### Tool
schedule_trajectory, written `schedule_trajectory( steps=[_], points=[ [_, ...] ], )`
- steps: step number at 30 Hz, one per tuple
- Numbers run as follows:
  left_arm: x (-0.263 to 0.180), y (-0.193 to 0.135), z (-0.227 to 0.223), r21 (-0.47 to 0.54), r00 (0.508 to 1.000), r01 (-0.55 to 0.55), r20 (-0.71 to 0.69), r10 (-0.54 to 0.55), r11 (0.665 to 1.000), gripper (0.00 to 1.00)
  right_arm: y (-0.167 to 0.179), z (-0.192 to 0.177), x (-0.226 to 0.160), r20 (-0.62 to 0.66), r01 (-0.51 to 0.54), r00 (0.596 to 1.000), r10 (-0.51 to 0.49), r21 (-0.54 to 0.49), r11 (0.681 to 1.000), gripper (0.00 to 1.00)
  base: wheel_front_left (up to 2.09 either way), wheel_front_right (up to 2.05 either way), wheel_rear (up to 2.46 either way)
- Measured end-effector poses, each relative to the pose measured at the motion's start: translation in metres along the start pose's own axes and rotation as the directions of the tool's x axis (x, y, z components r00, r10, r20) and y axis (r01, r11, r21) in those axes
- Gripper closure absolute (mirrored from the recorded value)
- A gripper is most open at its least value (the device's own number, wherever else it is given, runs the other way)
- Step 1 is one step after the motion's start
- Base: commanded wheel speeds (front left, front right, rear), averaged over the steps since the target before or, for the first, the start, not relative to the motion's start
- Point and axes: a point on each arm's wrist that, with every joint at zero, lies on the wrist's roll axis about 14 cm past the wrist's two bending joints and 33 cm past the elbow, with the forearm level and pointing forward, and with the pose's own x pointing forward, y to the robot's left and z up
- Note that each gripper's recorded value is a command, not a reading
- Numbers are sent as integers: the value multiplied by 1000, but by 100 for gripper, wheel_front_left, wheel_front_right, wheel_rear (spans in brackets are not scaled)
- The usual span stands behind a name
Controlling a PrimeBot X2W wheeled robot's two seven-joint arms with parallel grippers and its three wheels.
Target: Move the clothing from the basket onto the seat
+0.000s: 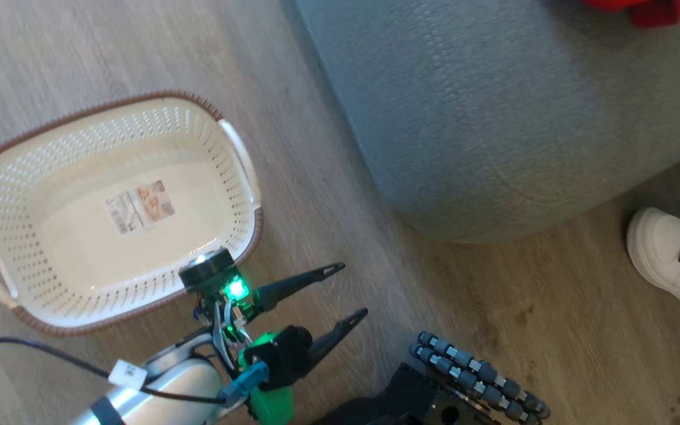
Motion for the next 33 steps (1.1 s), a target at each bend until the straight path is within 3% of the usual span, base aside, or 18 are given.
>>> schedule_trajectory(
  steps=[6,12,20,33],
  points=[
    [-11,14,-13,-15,999,-43,-18,42,999,0,10,-44,27,-95,7,995,-7,3,1000,100,0,0,0],
    [-22,19,-26,-46,996,-78,-42,76,996,0,3,-90,36,-203,103,975,-91,50,993,100,0,0,0],
    [-33,29,-39,-65,990,-125,-68,120,990,0,22,-163,27,-406,144,908,-108,59,988,100,0,0,0],
    [-37,40,-42,-65,986,-157,-67,153,985,0,86,-225,-6,-598,-6,801,38,56,998,100,0,0,0]
  ],
)
